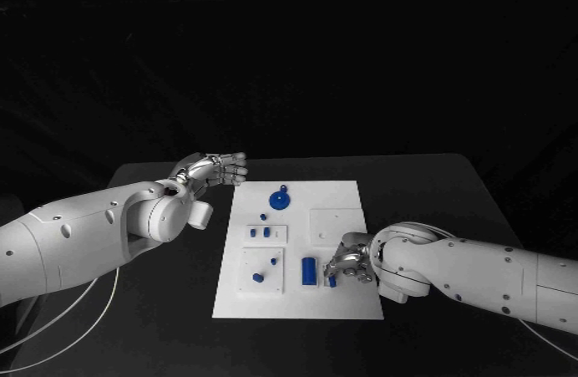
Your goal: Assemble the parts on the task board
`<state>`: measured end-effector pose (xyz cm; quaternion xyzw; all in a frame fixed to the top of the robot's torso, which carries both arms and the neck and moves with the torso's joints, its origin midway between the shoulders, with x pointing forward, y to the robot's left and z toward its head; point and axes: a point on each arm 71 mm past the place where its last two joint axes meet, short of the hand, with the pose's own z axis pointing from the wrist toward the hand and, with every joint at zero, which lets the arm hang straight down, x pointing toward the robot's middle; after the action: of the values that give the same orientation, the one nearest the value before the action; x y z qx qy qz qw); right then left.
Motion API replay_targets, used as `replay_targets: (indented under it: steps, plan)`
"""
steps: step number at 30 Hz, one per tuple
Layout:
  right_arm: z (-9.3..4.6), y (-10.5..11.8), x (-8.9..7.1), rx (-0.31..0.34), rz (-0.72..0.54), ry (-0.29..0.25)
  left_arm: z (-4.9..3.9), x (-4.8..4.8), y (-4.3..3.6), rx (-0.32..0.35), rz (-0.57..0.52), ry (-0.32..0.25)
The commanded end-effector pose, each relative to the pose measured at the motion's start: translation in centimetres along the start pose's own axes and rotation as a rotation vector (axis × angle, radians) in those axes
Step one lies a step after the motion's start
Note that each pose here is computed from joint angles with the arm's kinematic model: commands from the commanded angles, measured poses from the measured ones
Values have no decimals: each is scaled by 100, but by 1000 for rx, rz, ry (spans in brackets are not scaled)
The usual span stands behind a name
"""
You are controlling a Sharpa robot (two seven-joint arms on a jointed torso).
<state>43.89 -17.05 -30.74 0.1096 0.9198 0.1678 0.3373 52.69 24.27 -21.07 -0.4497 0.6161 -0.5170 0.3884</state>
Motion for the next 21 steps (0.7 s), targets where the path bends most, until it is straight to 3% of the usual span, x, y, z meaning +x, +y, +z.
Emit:
replay_targets:
  steps: [1, 21]
  plan:
    - [9, 34, 33, -20, -14, 6, 4, 25, -12, 7, -7, 17]
    - [41, 32, 57, -17, -12, 7, 3, 22, -10, 5, -7, 19]
